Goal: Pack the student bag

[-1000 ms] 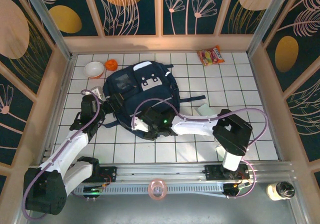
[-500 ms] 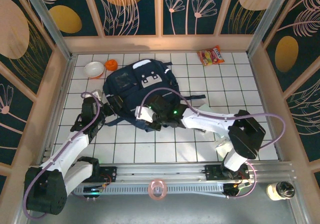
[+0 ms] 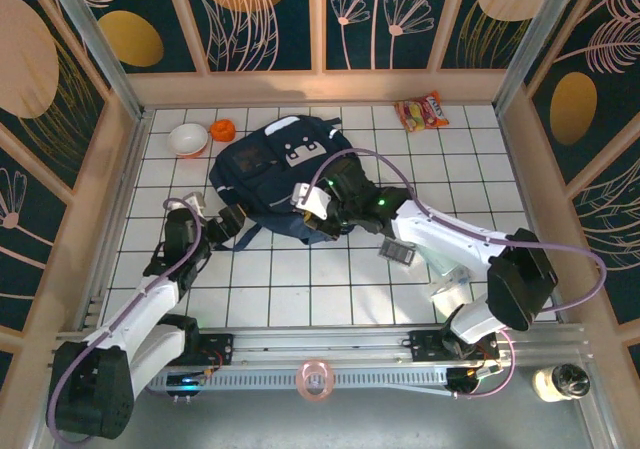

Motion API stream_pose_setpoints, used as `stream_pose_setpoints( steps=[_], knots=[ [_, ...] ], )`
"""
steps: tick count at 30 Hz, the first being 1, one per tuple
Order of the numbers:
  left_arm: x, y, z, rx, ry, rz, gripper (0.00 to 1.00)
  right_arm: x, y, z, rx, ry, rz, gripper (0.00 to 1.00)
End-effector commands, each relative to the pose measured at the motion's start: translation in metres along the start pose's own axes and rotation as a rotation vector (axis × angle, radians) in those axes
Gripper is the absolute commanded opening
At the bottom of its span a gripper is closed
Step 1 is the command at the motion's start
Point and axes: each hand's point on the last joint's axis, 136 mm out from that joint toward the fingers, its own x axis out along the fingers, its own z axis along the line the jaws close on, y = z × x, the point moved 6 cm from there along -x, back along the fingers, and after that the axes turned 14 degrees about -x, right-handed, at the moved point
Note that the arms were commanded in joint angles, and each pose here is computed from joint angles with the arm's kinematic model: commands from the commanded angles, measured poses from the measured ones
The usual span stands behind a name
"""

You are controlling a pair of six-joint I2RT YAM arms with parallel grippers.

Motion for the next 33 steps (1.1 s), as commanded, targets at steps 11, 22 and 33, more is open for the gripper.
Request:
stream_pose_setpoints(
  steps=[11,22,33],
  knots=[
    [-0.023,0.012,-0.024,0.292,0.434,-0.133,0.85,-0.074,-0.025,-0.066,-0.131,0.064,-0.114,0.0],
    [-0.017,0.03,-0.026,0.479,0.522,-0.07,0.76,-0.096,-0.029,-0.079,-0.165,0.045,-0.123,0.0],
    [0.005,0.04,-0.034,0.613,0.522,-0.021,0.78,-0.105,-0.032,-0.08,-0.175,0.033,-0.14,0.0]
  ],
)
